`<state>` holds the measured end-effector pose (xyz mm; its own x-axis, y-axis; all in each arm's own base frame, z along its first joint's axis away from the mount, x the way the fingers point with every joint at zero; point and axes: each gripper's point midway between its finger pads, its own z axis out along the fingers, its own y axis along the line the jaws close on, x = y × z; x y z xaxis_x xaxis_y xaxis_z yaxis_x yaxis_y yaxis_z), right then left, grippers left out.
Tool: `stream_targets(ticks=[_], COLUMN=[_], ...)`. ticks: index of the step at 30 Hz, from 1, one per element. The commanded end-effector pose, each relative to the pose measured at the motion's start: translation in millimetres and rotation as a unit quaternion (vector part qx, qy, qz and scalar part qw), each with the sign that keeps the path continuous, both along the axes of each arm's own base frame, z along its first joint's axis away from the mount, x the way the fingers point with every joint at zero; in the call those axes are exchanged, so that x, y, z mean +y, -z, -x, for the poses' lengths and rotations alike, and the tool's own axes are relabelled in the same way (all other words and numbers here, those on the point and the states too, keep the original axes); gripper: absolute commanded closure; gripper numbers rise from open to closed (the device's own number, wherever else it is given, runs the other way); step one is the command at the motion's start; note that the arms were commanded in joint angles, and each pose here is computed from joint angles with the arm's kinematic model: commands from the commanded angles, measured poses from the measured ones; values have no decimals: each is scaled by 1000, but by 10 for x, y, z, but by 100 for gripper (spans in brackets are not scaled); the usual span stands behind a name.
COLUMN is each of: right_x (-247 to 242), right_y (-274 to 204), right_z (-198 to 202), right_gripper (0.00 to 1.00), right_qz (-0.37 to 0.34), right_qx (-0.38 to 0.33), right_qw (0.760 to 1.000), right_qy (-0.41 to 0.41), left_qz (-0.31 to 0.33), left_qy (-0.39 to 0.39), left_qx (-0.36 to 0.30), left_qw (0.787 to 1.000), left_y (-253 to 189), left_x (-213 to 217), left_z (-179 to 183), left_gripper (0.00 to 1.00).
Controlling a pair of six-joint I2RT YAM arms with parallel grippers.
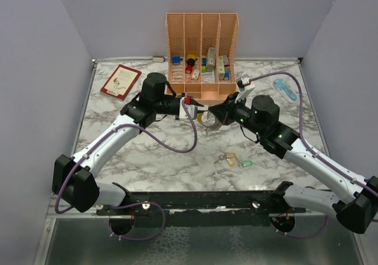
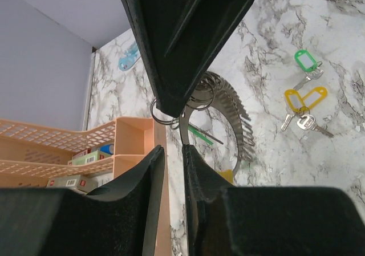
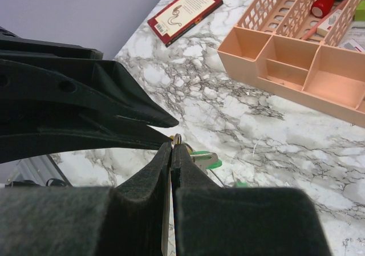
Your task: Put the keys on the keyring
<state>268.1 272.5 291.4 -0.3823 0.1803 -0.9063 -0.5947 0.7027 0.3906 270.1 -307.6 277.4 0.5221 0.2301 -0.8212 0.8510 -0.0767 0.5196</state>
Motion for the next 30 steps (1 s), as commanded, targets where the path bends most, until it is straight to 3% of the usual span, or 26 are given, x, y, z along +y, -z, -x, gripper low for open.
stream_targets(ticks=[1,8,16,24,30], right_x=[38,4,-39,-18,15], right_y=[-280,-255,-222,-294,-305], right_z=[79,168,222,204,185], right_gripper=[99,98,99,99,99], right_qz=[-37,-29,-11,-22,-32], right_qx=[-39,-43,-46,-57,-59], right_qw=[998,998,998,997,997], right_qy=[-20,-33,-40,-41,-42], left_qz=[5,22,47,64,68], left_qy=[-12,-54,-51,27,25], left_qx=[-11,-29,-27,56,76], left_qw=[1000,998,997,996,994], left_y=[-26,-189,-405,-288,-168], left_x=[-2,13,45,-45,-50], left_z=[-28,-217,-208,145,205], left_gripper=[76,76,76,75,72])
